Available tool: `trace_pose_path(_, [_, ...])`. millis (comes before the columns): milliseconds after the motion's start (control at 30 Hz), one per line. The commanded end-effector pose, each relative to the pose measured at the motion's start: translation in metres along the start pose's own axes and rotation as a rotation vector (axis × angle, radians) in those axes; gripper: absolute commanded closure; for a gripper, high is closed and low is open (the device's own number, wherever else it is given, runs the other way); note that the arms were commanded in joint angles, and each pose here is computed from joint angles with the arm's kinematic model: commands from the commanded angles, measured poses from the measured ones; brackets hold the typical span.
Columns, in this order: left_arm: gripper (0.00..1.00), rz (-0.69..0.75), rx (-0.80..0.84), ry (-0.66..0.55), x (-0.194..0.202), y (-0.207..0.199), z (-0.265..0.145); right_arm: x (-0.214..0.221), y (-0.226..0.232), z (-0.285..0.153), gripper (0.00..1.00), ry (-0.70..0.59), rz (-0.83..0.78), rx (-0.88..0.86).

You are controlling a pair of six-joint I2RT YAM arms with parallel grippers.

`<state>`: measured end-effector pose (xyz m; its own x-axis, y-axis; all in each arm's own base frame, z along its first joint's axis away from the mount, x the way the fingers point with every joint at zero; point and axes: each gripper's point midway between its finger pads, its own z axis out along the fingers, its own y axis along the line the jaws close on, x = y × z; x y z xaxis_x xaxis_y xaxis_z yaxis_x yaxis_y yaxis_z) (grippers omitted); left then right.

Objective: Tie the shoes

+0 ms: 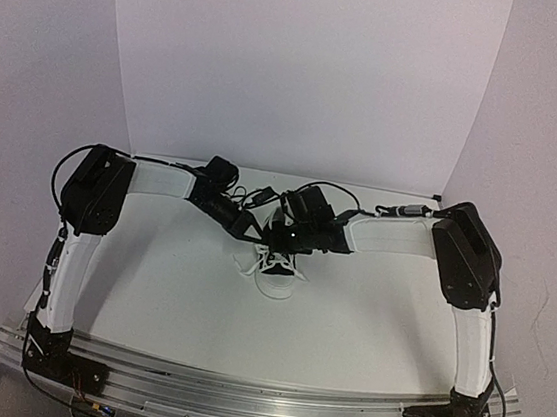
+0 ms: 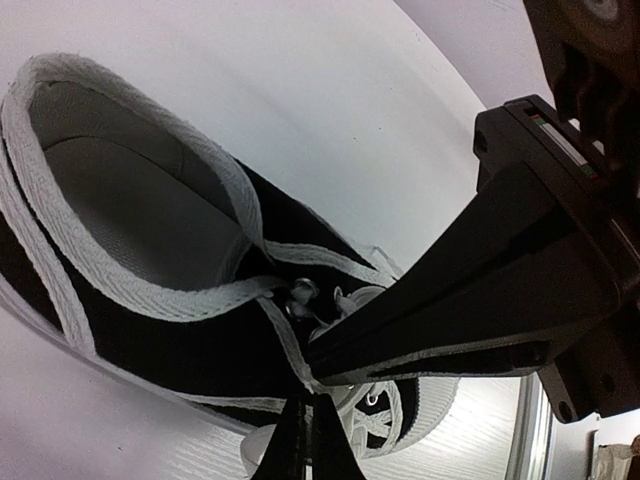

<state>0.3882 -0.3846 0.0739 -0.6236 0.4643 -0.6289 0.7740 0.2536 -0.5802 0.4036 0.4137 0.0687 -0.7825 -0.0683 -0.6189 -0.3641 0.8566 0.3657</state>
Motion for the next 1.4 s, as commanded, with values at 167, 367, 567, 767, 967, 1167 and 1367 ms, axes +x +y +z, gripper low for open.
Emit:
trace_pose_path(167, [1.0, 0.062, -0.034, -0.045, -0.026, -0.006, -0.022, -0.049, 0.005, -0.035, 1.0, -0.146, 0.03, 0.035])
trace_pose_path(367, [1.0, 0.063, -0.039, -0.038, -0.021, -0.003, -0.021, -0.05, -0.019, -0.05, 1.0, -0.174, 0.105, 0.081])
trace_pose_path(567, [1.0, 0.072, -0.044, -0.039, -0.023, 0.001, -0.019, -0.043, -0.04, -0.06, 1.0, -0.185, 0.17, 0.125])
trace_pose_path(767, [1.0, 0.086, -0.092, -0.017, -0.016, 0.016, -0.018, -0.025, -0.066, -0.058, 1.0, -0.156, 0.237, 0.168])
trace_pose_path(967, [1.0, 0.118, -0.171, 0.016, -0.004, 0.034, -0.026, -0.01, -0.083, -0.048, 1.0, -0.126, 0.322, 0.161])
trace_pose_path(1167, [1.0, 0.14, -0.275, 0.056, 0.008, 0.058, -0.038, -0.002, -0.088, -0.04, 1.0, -0.107, 0.387, 0.116])
trace_pose_path(1367, [1.0, 0.14, -0.322, 0.066, 0.012, 0.068, -0.047, -0.001, -0.095, -0.036, 1.0, -0.09, 0.405, 0.101])
